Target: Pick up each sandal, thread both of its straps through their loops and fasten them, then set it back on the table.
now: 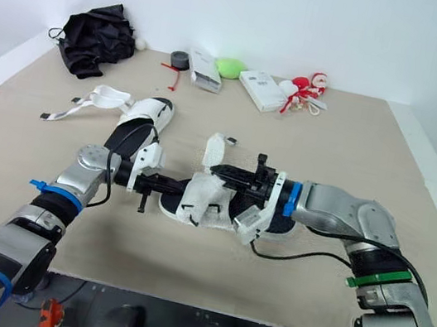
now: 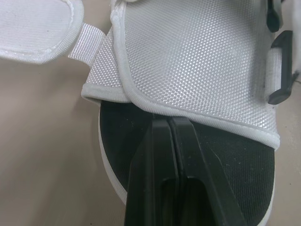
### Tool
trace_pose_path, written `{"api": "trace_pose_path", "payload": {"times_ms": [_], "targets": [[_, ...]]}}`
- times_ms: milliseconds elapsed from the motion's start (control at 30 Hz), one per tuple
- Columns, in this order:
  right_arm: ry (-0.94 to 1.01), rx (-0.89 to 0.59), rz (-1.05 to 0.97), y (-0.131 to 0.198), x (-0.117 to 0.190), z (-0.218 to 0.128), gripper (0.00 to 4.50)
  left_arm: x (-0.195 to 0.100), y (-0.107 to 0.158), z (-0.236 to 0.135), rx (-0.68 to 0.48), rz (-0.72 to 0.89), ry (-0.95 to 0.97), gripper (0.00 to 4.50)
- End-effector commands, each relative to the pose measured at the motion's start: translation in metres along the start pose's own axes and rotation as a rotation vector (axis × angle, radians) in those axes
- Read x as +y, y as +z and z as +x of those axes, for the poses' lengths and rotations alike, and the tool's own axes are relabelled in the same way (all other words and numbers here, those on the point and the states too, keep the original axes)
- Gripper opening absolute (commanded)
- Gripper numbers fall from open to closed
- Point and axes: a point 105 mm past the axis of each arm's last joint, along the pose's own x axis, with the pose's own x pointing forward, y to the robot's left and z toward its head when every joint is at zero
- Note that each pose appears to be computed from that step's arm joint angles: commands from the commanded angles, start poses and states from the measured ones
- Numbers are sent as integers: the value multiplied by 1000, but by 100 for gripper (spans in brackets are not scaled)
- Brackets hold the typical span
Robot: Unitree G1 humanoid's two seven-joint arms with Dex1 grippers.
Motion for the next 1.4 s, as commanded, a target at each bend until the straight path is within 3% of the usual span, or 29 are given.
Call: {"api": "trace_pose_path", "payload": {"times_ms": [33,67,167,300,400,533,700,833,1000,1200,1400], "targets": [[78,-13,67,4,-1,-1,209,-20,-43,6,146,-105,-57,0],[168,5,100,3,9,-6,259,-20,-43,6,145,-105,-58,0],[253,47,167,-1,15,-18,259,-20,-43,6,145,-106,-60,0],[200,115,215,-15,-9,-30,259,-21,-43,6,147,-103,-63,0],[182,165,379,-20,-25,-44,259,-22,-43,6,162,-73,-84,0],[280,144,804,9,-22,-67,259,-23,-41,6,220,31,-128,0],[418,173,1085,37,-5,-87,259,-23,-37,10,216,55,-149,0],[361,269,1351,30,-4,-109,259,-25,-37,12,214,57,-161,0],[391,206,1634,65,-1,-104,259,-26,-38,11,212,53,-166,0],[460,297,1637,95,35,-74,259,-30,-40,11,233,79,-185,0],[403,386,1585,81,43,-54,259,-34,-43,10,270,132,-214,0]]}}
